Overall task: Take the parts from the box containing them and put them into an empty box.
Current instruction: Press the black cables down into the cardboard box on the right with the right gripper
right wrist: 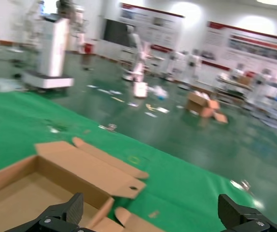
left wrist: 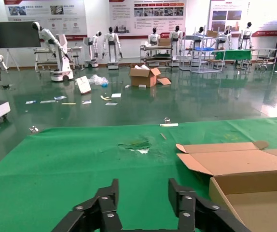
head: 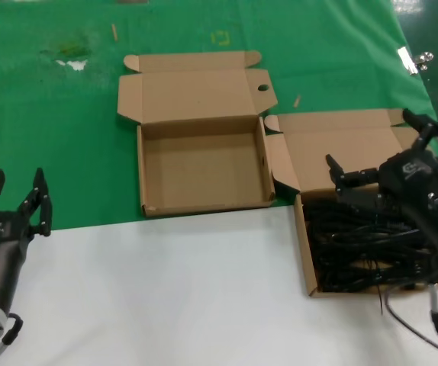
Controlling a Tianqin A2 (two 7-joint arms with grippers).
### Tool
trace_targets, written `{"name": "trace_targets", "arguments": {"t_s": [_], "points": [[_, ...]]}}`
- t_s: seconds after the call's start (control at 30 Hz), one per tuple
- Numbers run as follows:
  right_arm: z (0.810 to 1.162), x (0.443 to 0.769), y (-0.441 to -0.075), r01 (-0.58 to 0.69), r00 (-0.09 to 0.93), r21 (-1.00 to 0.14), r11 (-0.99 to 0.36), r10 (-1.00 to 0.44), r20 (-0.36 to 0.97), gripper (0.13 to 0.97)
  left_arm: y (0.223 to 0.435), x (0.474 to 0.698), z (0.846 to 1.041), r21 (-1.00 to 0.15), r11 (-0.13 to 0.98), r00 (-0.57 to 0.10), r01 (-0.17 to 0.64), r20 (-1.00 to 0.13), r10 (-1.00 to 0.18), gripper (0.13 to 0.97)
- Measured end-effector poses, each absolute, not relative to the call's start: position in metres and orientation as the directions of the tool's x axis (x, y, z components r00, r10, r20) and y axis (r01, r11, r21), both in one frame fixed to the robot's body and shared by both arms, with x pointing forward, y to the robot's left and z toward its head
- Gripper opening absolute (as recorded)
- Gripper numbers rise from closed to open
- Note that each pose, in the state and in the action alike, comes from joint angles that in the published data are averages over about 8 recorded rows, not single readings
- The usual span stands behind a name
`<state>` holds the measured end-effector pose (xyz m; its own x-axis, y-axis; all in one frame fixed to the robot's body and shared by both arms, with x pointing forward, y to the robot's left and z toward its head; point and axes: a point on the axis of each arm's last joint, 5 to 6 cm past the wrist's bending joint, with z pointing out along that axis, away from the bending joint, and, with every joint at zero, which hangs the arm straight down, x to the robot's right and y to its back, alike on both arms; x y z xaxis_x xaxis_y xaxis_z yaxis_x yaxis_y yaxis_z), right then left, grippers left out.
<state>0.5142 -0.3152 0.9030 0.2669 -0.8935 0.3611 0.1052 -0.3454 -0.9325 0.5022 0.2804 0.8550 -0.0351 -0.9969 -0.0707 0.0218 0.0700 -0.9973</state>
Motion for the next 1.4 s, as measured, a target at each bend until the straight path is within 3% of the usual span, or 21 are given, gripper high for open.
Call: {"name": "trace_targets", "arguments": {"t_s": [0.3,0.67,0.97,1.4], "points": [[0.941,0.513,-0.339,0.195,0.453,-0.815,-0.546,-0.687,0.568,0.966,0.28,0.502,0.855,-0.997,0.069,-0.035,0.022,-0.07,-0.997,0.315],[0.979,0.506,-0.364,0.377,0.609,-0.568,-0.731,-0.267,0.747,0.966,0.28,0.502,0.855,-0.997,0.07,-0.035,0.022,-0.071,-0.997,0.189],[0.997,0.513,-0.39,0.425,0.681,-0.424,-0.799,-0.026,0.732,0.966,0.28,0.502,0.855,-0.997,0.07,-0.035,0.022,-0.071,-0.997,0.143],[0.996,0.524,-0.431,0.329,0.78,-0.341,-0.881,0.049,0.624,0.966,0.28,0.502,0.855,-0.997,0.07,-0.035,0.022,-0.071,-0.997,0.14]]}}
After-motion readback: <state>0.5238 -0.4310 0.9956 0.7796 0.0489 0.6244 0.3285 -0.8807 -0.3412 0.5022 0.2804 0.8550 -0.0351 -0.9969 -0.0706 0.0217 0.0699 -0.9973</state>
